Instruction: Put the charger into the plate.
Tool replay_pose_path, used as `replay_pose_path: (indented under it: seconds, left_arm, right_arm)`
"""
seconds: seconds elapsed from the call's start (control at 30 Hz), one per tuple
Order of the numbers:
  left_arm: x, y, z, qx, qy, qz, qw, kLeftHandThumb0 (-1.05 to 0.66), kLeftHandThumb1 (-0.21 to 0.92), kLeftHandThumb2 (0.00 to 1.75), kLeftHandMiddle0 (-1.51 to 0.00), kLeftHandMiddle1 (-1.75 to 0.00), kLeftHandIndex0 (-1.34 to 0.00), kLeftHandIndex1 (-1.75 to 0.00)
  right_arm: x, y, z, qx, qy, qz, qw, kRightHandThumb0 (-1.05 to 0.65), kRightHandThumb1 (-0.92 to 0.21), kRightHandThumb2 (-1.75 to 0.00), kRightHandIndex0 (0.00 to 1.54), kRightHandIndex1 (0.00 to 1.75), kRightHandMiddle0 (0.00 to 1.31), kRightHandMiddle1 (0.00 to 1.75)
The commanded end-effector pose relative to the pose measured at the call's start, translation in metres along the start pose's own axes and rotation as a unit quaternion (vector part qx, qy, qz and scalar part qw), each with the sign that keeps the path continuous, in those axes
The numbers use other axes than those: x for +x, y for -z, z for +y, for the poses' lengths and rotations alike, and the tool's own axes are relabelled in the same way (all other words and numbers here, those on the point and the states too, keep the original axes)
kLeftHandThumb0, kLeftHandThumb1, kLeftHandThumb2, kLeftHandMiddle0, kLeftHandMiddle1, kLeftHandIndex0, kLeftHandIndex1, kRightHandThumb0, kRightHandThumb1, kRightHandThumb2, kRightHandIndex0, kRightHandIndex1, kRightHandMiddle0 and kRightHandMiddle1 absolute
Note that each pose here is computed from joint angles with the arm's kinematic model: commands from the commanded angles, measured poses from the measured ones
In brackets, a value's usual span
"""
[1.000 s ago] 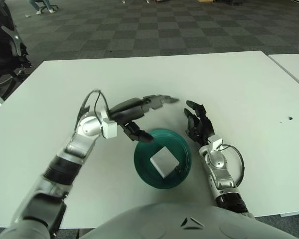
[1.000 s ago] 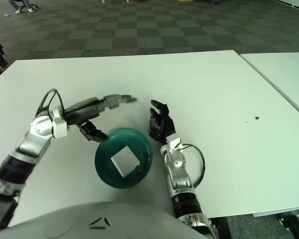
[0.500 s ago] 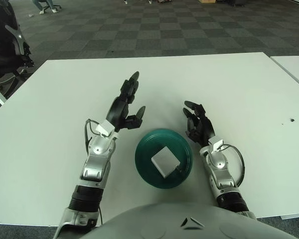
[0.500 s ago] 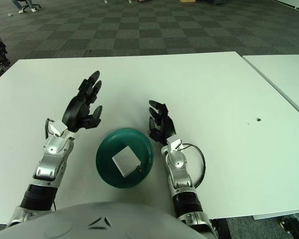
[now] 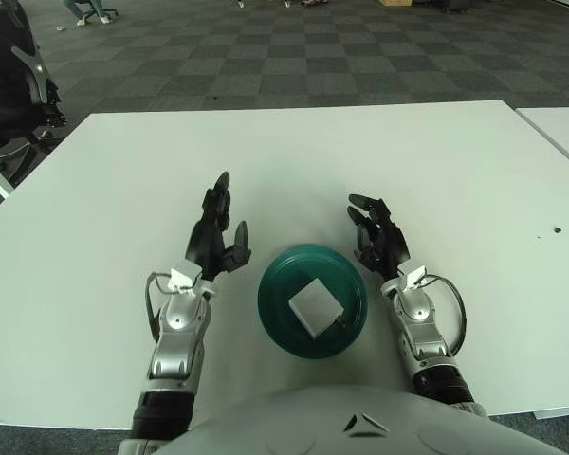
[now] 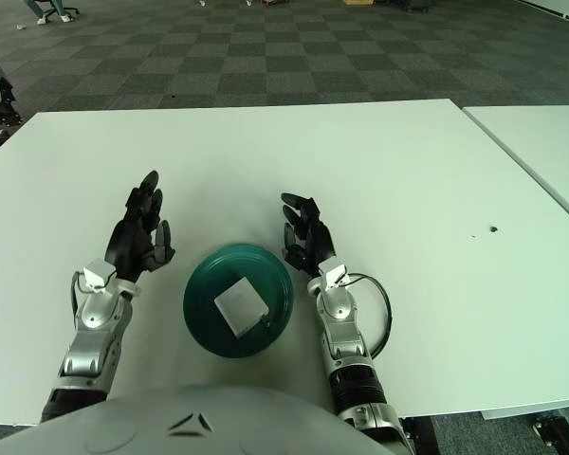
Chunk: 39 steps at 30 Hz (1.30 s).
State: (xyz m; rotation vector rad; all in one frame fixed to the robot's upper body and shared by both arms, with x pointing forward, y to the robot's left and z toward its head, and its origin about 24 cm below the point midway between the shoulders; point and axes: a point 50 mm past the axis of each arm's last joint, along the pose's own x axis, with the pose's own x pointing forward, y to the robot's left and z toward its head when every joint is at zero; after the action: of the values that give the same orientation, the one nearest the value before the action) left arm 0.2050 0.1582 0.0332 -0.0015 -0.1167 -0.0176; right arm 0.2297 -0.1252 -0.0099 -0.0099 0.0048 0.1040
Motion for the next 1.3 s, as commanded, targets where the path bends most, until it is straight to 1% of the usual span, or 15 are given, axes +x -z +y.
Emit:
replay_pose_path:
  seconds: [0.0,0.1,0.27,0.43,0.5,0.57,0.6,0.77,1.03,1.27]
  left_arm:
    - [-0.002,0.0,-0.002,-0.002,-0.011,-0.004,1.0,-0.91,0.92,1.06,-0.06,-0.01,0.0,-0.2]
    - [-0.004,0.002,-0.003,-0.003,-0.014,-0.001,1.0,-0.91,0.92,1.06,-0.07,-0.01,0.0,-0.2]
    - [-0.015,0.007,-0.005,-0.008,-0.026,0.011,1.0,-0.91,0.92,1.07,-0.08,-0.02,0.0,-0.22]
    - [-0.021,0.01,-0.006,-0.01,-0.038,0.02,0.999,-0.9,0.92,1.06,-0.11,-0.02,0.0,-0.27]
    - [-0.025,0.012,-0.006,-0.01,-0.047,0.027,0.998,-0.9,0.92,1.06,-0.13,-0.02,0.0,-0.31]
    - [-0.029,0.012,-0.006,-0.01,-0.057,0.035,0.998,-0.88,0.92,1.05,-0.19,-0.03,0.0,-0.4]
    - [-0.031,0.012,-0.006,-0.009,-0.06,0.039,0.997,-0.88,0.92,1.05,-0.19,-0.03,0.0,-0.42]
    - [-0.035,0.013,-0.008,-0.008,-0.064,0.046,0.997,-0.85,0.92,1.03,-0.26,-0.03,0.0,-0.55]
    - [-0.037,0.015,-0.012,-0.015,-0.06,0.05,0.997,-0.85,0.92,1.03,-0.29,-0.03,0.0,-0.63]
    - [-0.041,0.017,-0.017,-0.023,-0.066,0.059,0.996,-0.83,0.92,1.01,-0.35,-0.03,0.0,-0.72]
  right_arm:
    - [-0.033,0.044,-0.007,0.01,0.03,0.117,0.993,-0.76,-0.92,-0.7,0.42,0.02,0.09,0.84]
    - [-0.033,0.044,-0.009,0.006,0.034,0.114,0.993,-0.75,-0.92,-0.68,0.42,0.02,0.08,0.83]
    - [-0.035,0.04,-0.012,0.002,0.035,0.105,0.994,-0.76,-0.92,-0.66,0.41,0.01,0.08,0.83]
    - [-0.036,0.036,-0.012,0.008,0.033,0.099,0.994,-0.77,-0.92,-0.63,0.39,0.0,0.07,0.82]
    - [-0.036,0.035,-0.012,0.013,0.033,0.098,0.995,-0.77,-0.92,-0.62,0.38,0.0,0.07,0.82]
    - [-0.036,0.033,-0.012,0.018,0.033,0.096,0.995,-0.76,-0.92,-0.6,0.36,0.0,0.07,0.82]
    - [-0.037,0.033,-0.011,0.021,0.033,0.096,0.995,-0.76,-0.92,-0.6,0.36,0.0,0.07,0.82]
    - [-0.039,0.032,-0.011,0.023,0.034,0.098,0.994,-0.77,-0.92,-0.57,0.33,0.0,0.03,0.8]
    - [-0.043,0.03,-0.008,0.011,0.039,0.094,0.995,-0.82,-0.92,-0.59,0.3,0.0,0.0,0.76]
    - [-0.047,0.025,-0.006,0.009,0.06,0.071,0.996,-0.85,-0.92,-0.56,0.23,0.0,0.0,0.69]
